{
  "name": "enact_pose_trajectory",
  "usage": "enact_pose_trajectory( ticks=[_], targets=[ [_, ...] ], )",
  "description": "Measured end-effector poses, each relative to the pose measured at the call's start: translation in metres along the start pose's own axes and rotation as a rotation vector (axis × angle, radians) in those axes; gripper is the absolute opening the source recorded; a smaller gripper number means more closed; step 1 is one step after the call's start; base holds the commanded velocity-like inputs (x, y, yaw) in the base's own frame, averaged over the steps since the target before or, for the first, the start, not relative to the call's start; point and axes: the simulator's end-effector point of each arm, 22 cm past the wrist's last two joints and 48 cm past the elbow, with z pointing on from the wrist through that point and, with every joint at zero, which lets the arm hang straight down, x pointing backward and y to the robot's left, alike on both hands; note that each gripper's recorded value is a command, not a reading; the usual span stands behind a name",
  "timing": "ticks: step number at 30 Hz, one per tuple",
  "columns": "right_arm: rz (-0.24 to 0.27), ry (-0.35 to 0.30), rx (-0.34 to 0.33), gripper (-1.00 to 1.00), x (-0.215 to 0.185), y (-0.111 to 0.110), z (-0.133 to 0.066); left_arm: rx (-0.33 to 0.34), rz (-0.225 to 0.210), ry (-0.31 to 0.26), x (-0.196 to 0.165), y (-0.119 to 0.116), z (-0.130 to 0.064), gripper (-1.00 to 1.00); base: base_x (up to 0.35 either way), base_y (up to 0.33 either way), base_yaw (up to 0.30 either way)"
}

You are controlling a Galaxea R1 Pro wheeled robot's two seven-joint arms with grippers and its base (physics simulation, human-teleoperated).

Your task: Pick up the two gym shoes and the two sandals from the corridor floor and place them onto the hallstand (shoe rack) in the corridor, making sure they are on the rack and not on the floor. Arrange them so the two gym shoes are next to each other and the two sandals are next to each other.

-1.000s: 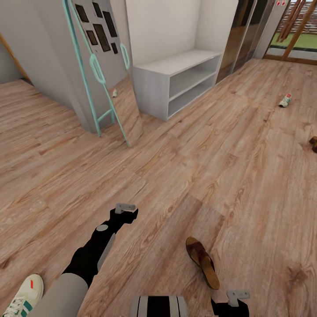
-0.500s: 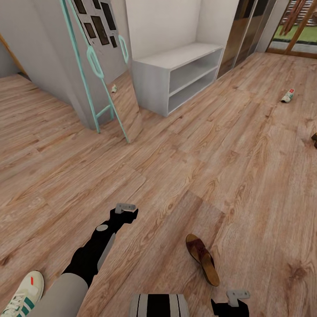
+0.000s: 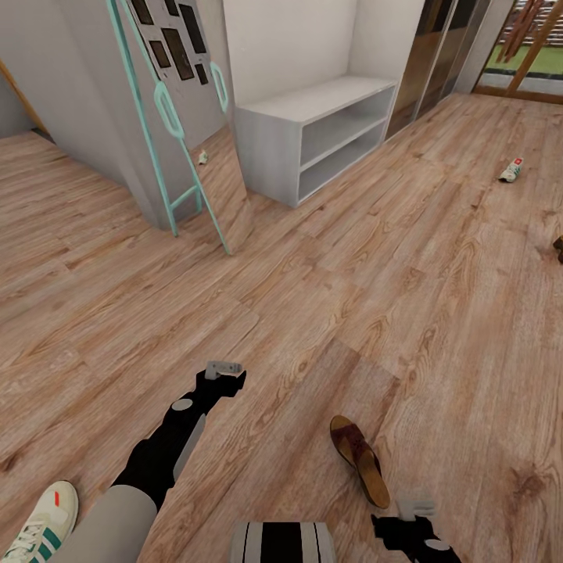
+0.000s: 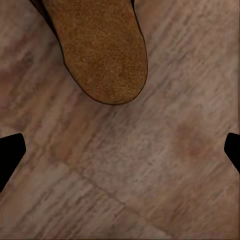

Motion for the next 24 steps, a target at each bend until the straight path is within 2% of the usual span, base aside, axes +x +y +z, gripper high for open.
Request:
enact_pose_trajectory(
  ticks=[2,9,14,24],
  targets=[
    [0.001,-0.015,0.0,1.0,-0.016,0.0,0.004,0.0,0.0,0.0,0.0,0.0,0.0,1.0,0.0,0.0,0.0],
    [0.004,-0.031,0.002,1.0,-0.03,-0.001,0.006,0.0,0.0,0.0,0.0,0.0,0.0,1.0,0.0,0.0,0.0],
    [0.008,-0.08,0.001,1.0,-0.067,-0.001,0.009,-0.001,0.0,0.001,0.0,0.001,0.0,1.0,0.0,0.0,0.0],
    [0.009,-0.091,-0.007,1.0,-0.076,0.003,0.009,-0.001,0.001,0.001,0.001,0.001,0.0,1.0,0.0,0.0,0.0]
  ],
)
